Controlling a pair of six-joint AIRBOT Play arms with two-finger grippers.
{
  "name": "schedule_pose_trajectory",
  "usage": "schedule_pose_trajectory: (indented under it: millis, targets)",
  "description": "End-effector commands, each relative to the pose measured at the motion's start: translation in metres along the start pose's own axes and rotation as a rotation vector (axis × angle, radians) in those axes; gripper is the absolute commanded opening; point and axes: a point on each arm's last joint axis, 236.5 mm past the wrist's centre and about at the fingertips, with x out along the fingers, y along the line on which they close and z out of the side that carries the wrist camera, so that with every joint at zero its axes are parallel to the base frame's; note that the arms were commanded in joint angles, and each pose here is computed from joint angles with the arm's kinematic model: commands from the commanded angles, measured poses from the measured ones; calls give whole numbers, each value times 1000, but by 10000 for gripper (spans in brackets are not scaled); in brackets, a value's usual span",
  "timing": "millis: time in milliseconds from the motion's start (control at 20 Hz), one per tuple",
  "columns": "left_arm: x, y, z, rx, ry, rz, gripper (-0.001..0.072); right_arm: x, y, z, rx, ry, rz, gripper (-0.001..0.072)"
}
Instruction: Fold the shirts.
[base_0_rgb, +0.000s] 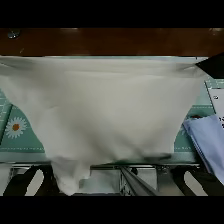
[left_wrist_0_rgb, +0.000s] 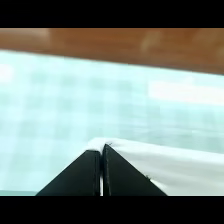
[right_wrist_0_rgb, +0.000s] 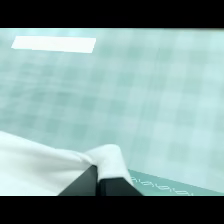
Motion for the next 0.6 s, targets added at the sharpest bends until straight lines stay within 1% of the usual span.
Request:
schedule_pose_trajectory:
  millis: [0,100,300,450,550]
  targets:
    - [97,22,-48,-99,161,-16,22,90,-46,-6,130,53,31,30]
    - [145,24,-60,-143,180,-14,22,137,-72,-5,208,66,40,30]
    - [223,16,-97,-289,227,-6,22,212,-122,11,341,75,15,30]
    - [253,12,-119,-360,250,9,23,253,-141,20,417,102,36,30]
    - [261,10,-129,-376,268,11,22,270,-147,18,449,135,49,30]
